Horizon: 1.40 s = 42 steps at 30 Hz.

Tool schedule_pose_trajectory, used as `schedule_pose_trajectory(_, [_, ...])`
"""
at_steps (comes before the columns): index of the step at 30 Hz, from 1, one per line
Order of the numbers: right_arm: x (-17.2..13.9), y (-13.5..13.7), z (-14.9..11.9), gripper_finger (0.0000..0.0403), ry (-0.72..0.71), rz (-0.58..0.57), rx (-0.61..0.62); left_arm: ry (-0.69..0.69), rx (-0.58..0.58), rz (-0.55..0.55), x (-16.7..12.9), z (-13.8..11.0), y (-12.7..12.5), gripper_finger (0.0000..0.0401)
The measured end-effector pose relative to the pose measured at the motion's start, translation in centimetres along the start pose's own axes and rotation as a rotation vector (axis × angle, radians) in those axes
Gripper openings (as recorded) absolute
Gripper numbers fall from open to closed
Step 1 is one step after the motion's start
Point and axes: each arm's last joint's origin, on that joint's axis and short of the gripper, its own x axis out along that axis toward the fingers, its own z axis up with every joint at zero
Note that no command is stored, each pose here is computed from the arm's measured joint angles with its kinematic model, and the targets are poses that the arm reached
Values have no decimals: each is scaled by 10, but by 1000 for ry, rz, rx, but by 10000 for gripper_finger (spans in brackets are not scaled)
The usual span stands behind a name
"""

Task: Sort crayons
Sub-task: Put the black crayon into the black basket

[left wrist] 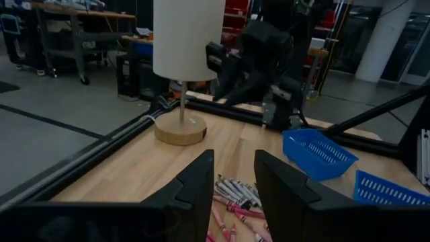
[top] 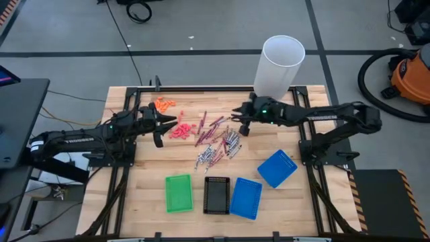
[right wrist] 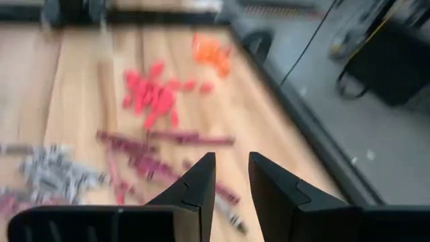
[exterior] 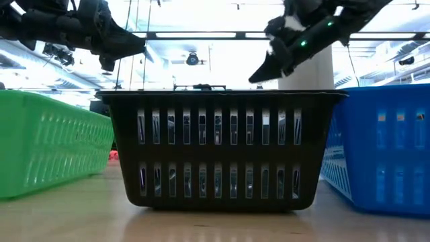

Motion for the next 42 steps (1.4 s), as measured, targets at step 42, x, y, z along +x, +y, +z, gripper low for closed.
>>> schedule_pose_trajectory(42, [69,112,-58,98,664,420,-465,-18,209,99,1,2,3,117])
